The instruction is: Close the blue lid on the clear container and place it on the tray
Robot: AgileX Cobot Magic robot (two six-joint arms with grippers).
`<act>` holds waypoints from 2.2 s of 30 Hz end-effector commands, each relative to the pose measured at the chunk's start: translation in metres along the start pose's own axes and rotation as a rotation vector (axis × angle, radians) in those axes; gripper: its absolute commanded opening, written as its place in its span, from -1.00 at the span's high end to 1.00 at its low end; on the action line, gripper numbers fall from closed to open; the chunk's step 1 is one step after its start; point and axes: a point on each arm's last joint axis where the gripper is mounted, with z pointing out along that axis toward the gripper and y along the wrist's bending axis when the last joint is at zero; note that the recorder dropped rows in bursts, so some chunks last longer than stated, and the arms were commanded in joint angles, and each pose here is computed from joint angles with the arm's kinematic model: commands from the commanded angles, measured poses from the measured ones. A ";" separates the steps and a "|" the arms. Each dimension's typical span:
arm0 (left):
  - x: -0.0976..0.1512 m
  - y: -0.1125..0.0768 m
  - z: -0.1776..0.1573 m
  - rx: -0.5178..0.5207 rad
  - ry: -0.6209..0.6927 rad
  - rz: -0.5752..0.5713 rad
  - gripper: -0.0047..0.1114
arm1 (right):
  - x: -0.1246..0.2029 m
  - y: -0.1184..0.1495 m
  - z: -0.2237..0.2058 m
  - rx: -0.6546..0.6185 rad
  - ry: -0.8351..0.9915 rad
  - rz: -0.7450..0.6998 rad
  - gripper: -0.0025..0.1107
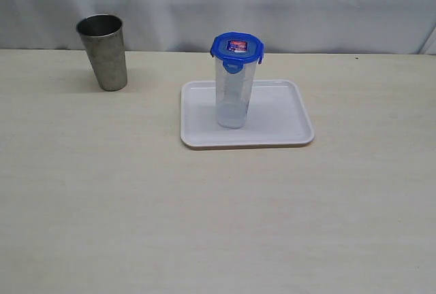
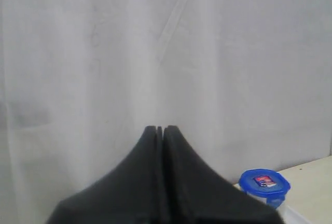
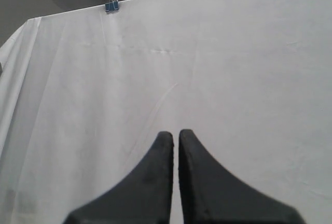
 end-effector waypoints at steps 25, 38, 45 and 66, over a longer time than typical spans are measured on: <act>0.007 -0.007 -0.012 0.047 -0.156 -0.044 0.92 | 0.002 -0.001 -0.001 0.014 0.008 -0.002 0.88; 0.045 0.004 -0.044 -0.172 -0.068 0.029 0.92 | 0.002 -0.001 -0.001 0.014 0.008 -0.002 0.88; 0.059 -0.001 -0.070 -0.179 -0.150 0.009 0.92 | 0.002 -0.001 -0.001 0.014 0.008 -0.002 0.88; 0.120 -0.004 -0.073 -0.192 -0.023 0.014 0.92 | 0.002 -0.001 -0.001 0.014 0.008 -0.002 0.88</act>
